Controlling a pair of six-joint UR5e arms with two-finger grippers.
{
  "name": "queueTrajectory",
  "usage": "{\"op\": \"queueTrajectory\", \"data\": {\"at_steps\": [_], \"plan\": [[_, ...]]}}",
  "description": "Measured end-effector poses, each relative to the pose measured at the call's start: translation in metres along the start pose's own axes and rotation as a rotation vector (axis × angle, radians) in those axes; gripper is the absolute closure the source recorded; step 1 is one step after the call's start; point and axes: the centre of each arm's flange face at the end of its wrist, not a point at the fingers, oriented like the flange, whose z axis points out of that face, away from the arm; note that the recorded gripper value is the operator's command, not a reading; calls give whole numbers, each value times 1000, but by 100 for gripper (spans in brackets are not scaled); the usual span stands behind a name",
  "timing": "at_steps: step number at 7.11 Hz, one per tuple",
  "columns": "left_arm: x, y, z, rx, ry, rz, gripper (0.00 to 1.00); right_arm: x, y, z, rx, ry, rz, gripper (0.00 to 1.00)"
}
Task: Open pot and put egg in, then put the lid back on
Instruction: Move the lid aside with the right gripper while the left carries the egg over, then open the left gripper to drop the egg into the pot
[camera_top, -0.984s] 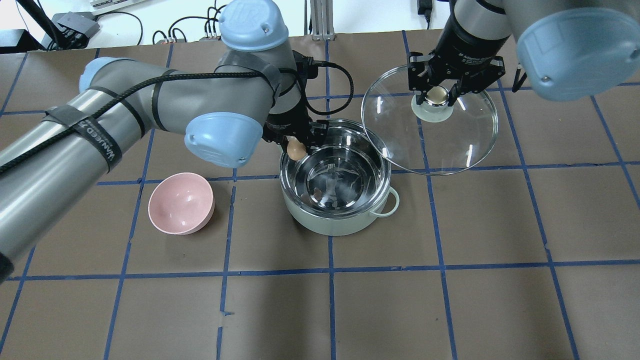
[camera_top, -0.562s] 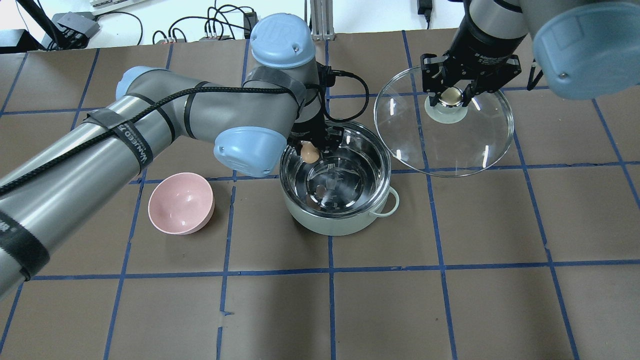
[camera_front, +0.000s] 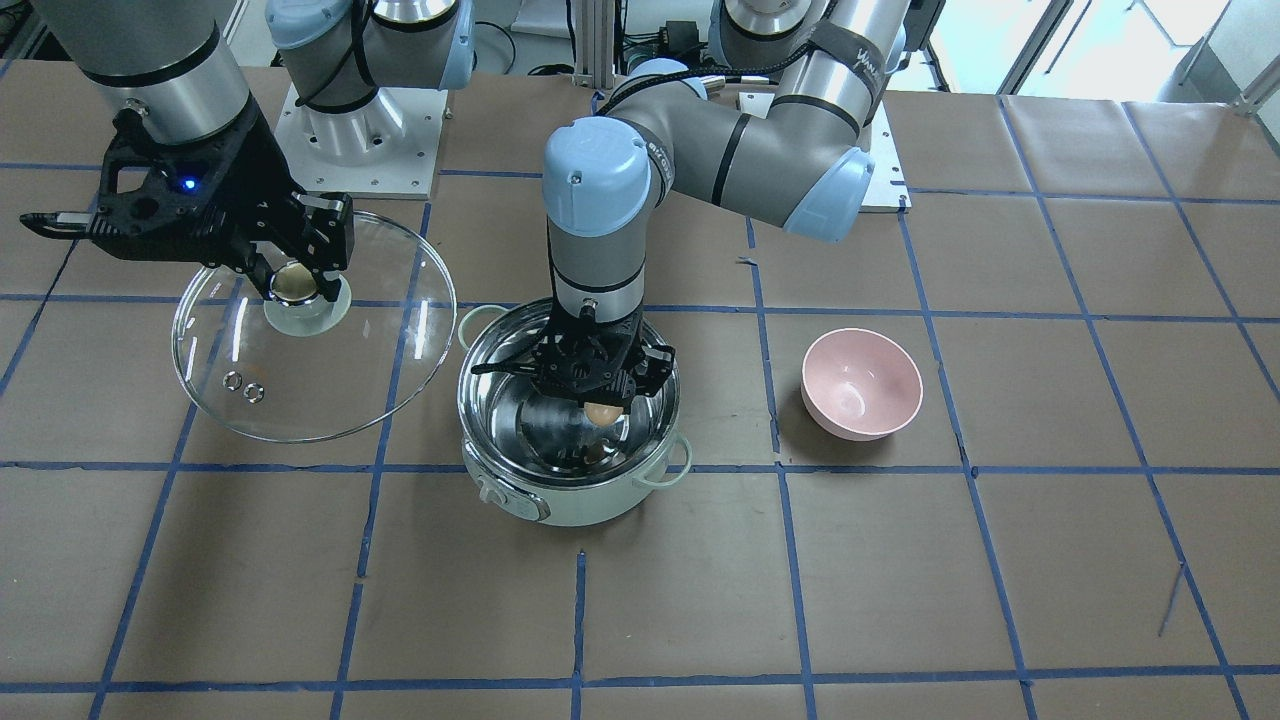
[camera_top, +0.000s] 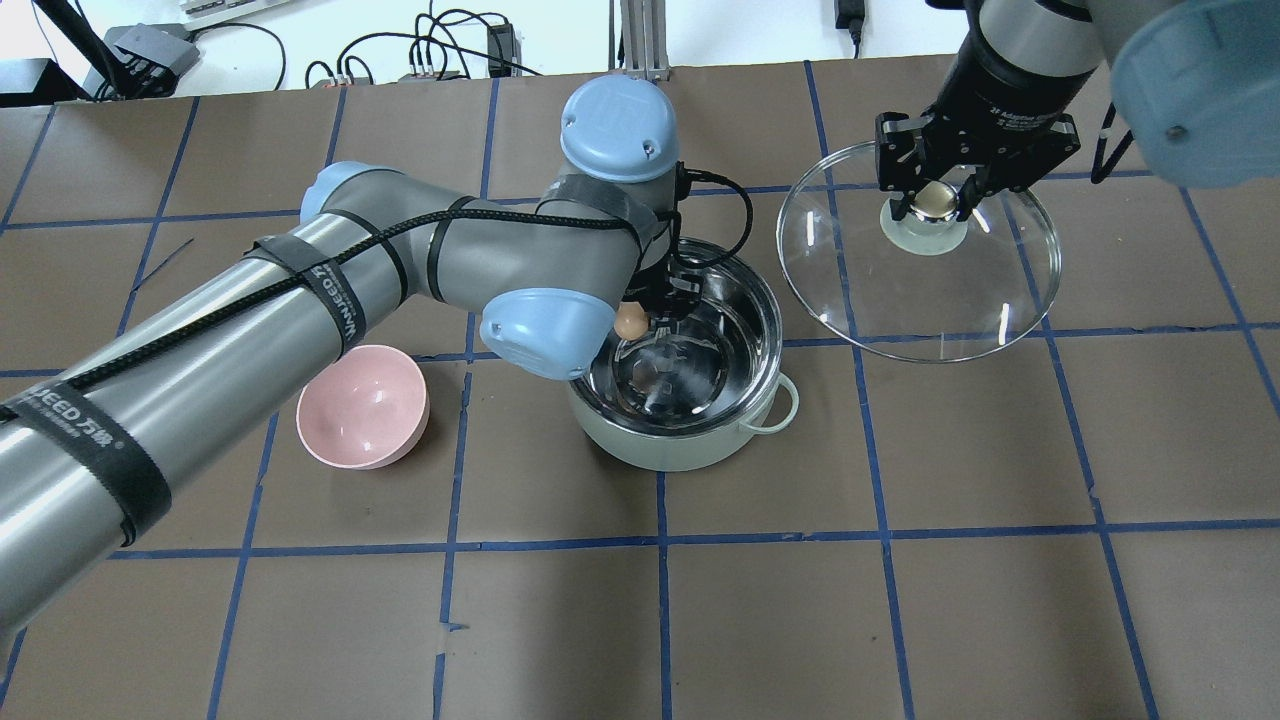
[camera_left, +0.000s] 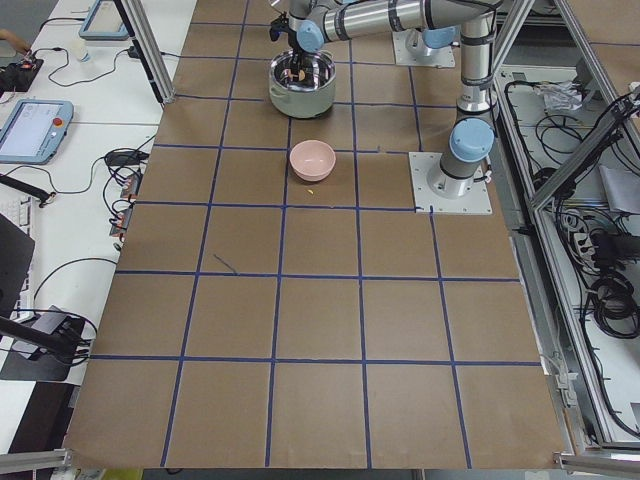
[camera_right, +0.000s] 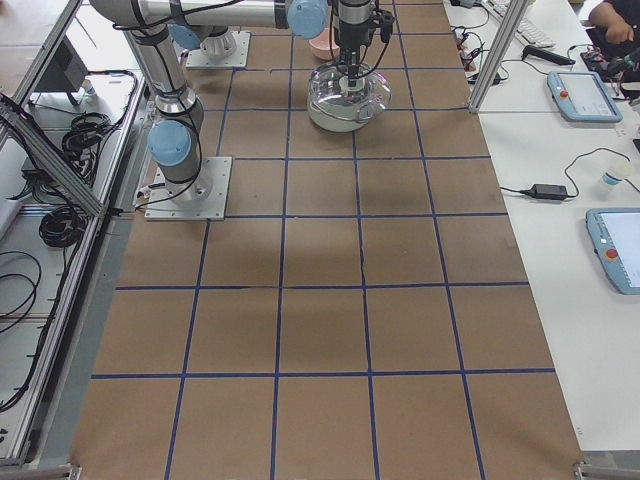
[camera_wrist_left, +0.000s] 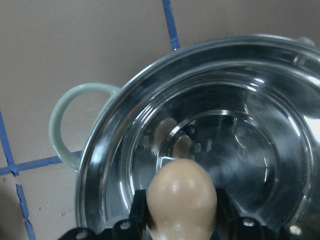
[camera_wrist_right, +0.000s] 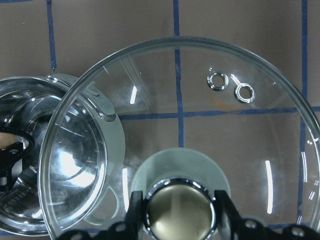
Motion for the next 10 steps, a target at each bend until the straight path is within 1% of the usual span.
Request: {"op": "queueTrajectory", "data": {"at_steps": [1, 2, 3, 4, 5, 6, 8, 9, 10], "plan": [[3, 0, 10, 3, -14, -16, 93, 1, 2, -1, -5, 4, -5, 78], [2, 1, 14, 6, -33, -21, 91, 1, 5, -3, -14, 5, -7, 78], [1, 3, 18, 3, -50, -21, 35, 1, 8, -5, -20, 4, -7, 78], [0, 5, 21, 0, -59, -21, 15, 1, 9, -6, -21, 1, -7, 78], [-1, 6, 20, 3, -61, -23, 1, 0, 9, -6, -21, -2, -9, 78], [-2, 4, 13, 16, -56, -26, 0, 0, 9, -6, -22, -3, -9, 77], [-28, -7, -26, 69, -21, -63, 0, -1, 12, -6, -25, -3, -12, 75], [-57, -11, -54, 86, 10, -87, 0, -4, 13, -6, -25, -5, -17, 76], [-95, -9, -84, 81, 44, -109, 0, -11, 17, -2, -30, -7, -24, 79]]}}
